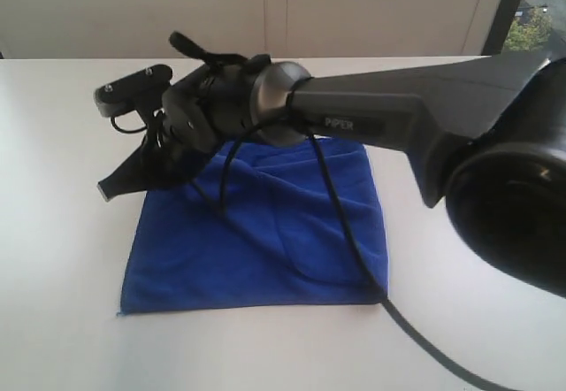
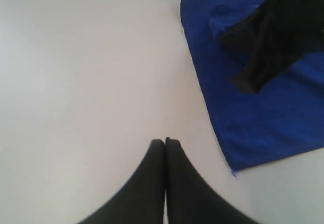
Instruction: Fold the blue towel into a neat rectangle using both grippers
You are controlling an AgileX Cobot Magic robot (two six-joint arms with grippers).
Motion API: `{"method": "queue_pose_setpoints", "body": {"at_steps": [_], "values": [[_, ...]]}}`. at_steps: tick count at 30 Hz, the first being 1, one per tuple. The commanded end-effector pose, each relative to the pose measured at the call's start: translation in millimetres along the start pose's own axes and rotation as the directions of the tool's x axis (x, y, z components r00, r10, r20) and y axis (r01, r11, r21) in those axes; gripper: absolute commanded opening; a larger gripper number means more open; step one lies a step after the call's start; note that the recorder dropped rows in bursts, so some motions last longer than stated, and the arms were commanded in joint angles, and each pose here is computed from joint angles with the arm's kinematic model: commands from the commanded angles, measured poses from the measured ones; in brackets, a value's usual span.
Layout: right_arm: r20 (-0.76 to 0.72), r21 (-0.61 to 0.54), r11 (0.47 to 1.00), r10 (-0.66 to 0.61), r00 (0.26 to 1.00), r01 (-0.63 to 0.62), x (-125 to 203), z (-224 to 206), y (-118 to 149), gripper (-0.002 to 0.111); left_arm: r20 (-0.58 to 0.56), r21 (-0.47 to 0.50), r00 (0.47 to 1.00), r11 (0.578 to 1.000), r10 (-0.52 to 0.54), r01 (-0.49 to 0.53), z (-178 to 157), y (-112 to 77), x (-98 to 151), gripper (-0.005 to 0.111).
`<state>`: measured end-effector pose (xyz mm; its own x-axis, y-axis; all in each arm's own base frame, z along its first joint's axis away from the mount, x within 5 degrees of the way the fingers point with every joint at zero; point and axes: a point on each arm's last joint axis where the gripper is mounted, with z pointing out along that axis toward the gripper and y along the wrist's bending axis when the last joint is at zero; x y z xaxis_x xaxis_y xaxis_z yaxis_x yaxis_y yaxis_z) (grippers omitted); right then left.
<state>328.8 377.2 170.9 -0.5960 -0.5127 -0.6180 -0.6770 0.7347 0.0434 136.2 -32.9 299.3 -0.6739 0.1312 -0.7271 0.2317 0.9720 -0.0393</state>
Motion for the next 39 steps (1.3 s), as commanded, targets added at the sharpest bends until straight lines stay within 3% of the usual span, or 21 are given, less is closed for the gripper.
{"method": "queue_pose_setpoints", "body": {"at_steps": [1, 4, 7, 9, 13, 16, 21, 24, 29, 39], "values": [[-0.038, -0.007, 1.000, -0.004, 0.999, 0.004, 13.9, 21.5, 2.6, 0.002, -0.002, 0.007, 1.000, 1.000, 0.001, -0.001, -0.6, -1.0, 2.0, 0.000], [-0.044, -0.018, 1.000, 0.020, 0.999, -0.020, 15.6, 23.8, 3.6, 0.015, -0.002, 0.007, 1.000, 1.000, 0.001, -0.001, -0.6, -1.0, 2.0, 0.000], [-0.018, -0.024, 0.999, 0.020, 1.000, -0.021, 10.4, 18.4, 5.1, 0.043, -0.002, 0.007, 1.000, 1.000, 0.001, -0.001, -0.6, -1.0, 2.0, 0.000], [-0.016, -0.025, 0.999, 0.025, 1.000, -0.026, 0.7, -2.6, 5.5, 0.050, -0.002, 0.007, 1.000, 1.000, 0.001, -0.001, -0.6, -1.0, 2.0, 0.000], [-0.012, -0.003, 0.999, -0.047, 0.999, 0.047, -18.2, -58.4, -5.7, 0.050, -0.002, 0.007, 1.000, 1.000, 0.001, -0.001, -0.6, -1.0, 2.0, 0.000], [-0.030, 0.027, 0.993, -0.114, 0.993, 0.115, -13.1, -64.2, -30.0, 0.042, -0.002, 0.007, 1.000, 1.000, 0.001, -0.001, -0.6, -1.0, 2.0, 0.000], [-0.124, 0.124, 0.992, -0.023, 0.992, 0.039, 24.4, -44.1, -112.9, 0.000, -0.002, 0.007, 1.000, 1.000, 0.001, -0.001, -0.6, -1.0, 2.0, 0.000], [-0.094, 0.181, 0.983, 0.051, 0.994, -0.033, 36.6, -39.0, -155.2, 0.000, -0.002, 0.007, 1.000, 1.000, 0.001, -0.001, -0.6, -1.0, 2.0, 0.000], [-0.032, 0.235, 0.968, 0.102, 0.994, -0.091, 50.9, -24.3, -198.1, 0.000, -0.002, 0.007, 1.000, 1.000, 0.001, -0.001, -0.6, -1.0, 2.0, 0.000], [-0.014, 0.290, 0.945, 0.165, 0.986, -0.154, 74.3, -9.5, -243.5, 0.000, -0.002, 0.007, 1.000, 1.000, 0.001, -0.001, -0.6, -1.0, 2.0, 0.000]]}}
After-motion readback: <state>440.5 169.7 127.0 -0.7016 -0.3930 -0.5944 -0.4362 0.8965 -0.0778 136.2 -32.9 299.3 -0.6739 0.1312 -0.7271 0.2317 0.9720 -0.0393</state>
